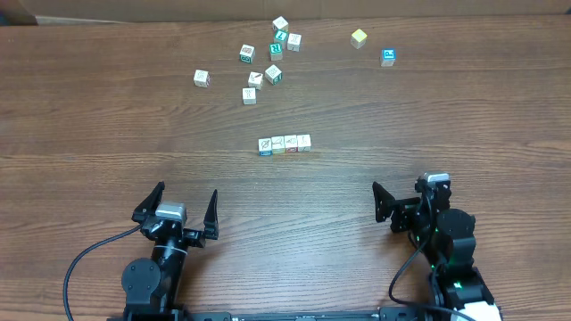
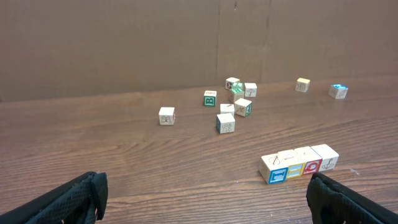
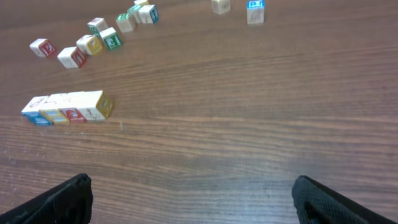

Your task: Form a horizontal line

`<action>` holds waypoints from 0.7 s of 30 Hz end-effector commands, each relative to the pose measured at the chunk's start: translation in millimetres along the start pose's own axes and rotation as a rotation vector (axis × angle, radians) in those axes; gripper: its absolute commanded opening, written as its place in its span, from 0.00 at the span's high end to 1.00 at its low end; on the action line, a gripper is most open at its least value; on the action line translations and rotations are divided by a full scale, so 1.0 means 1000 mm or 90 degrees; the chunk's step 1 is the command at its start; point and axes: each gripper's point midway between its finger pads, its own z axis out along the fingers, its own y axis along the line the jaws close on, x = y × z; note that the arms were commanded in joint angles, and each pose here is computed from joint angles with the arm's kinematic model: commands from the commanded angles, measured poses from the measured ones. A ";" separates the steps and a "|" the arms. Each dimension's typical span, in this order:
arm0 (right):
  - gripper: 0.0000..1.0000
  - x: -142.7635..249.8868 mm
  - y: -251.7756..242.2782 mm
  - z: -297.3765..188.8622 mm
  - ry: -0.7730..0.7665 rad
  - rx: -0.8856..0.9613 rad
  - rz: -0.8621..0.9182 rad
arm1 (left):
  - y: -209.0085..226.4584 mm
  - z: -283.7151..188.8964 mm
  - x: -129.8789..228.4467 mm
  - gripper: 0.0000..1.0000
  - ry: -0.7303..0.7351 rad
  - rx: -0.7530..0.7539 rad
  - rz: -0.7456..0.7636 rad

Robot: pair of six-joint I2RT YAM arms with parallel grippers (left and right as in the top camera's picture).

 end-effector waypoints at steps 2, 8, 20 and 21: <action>0.00 -0.004 0.002 -0.008 -0.017 -0.004 -0.004 | 0.000 0.000 0.000 0.00 -0.004 0.000 0.011; 0.00 -0.004 0.003 -0.018 -0.022 -0.005 -0.004 | 0.000 0.000 0.000 0.00 -0.004 0.000 0.011; 0.00 -0.032 0.011 -0.046 -0.125 -0.021 -0.017 | 0.000 0.000 0.000 0.00 -0.004 0.000 0.011; 0.00 -0.035 0.011 -0.048 -0.135 -0.022 -0.019 | 0.000 0.000 0.000 0.00 -0.004 0.000 0.011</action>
